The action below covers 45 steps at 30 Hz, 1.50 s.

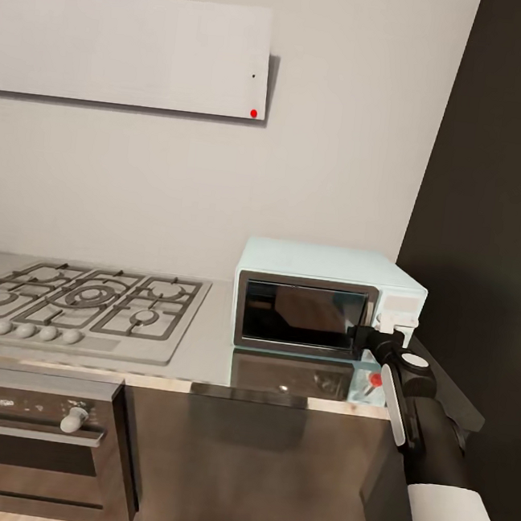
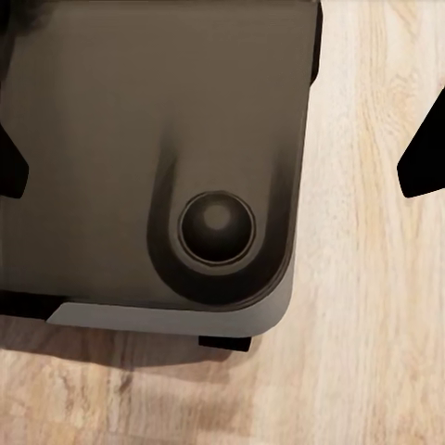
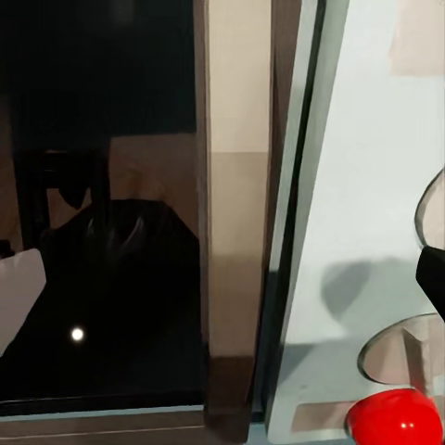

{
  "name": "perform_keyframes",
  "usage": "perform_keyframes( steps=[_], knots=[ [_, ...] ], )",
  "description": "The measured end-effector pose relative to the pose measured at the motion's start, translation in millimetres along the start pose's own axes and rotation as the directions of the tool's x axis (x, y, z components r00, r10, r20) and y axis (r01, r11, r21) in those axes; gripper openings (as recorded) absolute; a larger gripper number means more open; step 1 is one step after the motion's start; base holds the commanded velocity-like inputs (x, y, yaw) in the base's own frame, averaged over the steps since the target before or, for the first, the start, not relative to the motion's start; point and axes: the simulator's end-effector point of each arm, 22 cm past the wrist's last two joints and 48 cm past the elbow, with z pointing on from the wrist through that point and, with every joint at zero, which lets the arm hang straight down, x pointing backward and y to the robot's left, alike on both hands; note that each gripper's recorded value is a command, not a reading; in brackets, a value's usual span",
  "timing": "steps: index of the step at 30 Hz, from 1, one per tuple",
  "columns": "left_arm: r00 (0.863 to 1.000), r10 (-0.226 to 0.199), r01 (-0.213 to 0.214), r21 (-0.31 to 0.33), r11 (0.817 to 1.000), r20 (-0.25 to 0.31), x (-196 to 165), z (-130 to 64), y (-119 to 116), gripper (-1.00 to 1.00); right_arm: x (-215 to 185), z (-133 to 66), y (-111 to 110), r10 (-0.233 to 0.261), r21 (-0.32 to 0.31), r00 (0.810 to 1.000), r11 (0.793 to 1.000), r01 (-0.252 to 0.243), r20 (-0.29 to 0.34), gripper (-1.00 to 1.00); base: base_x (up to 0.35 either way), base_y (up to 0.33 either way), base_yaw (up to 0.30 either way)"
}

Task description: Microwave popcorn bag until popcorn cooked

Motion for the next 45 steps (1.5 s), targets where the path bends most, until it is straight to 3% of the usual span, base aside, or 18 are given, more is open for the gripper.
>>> perform_keyframes(
  steps=[24, 41, 45],
  knots=[
    [1.000, 0.000, 0.000, 0.001, 1.000, 0.001, 0, 0.0, -1, 1.00, 1, -0.3, -7, -0.025, 0.024, 1.000, 0.999, 0.025, -0.009, -1.00, -0.004, 0.000, 0.000],
    [1.000, -0.001, 0.001, 0.002, 1.000, 0.001, -1, 0.1, -1, 1.00, 2, 0.3, 6, 0.023, -0.024, 1.000, 0.999, -0.023, -0.008, -1.00, -0.190, 0.000, 0.000],
    [1.000, -0.001, 0.001, 0.002, 1.000, 0.001, 0, 0.1, -2, 1.00, 2, 0.1, 12, 0.005, -0.032, 1.000, 0.999, -0.005, -0.008, -1.00, -0.195, 0.000, 0.000]
  ],
)
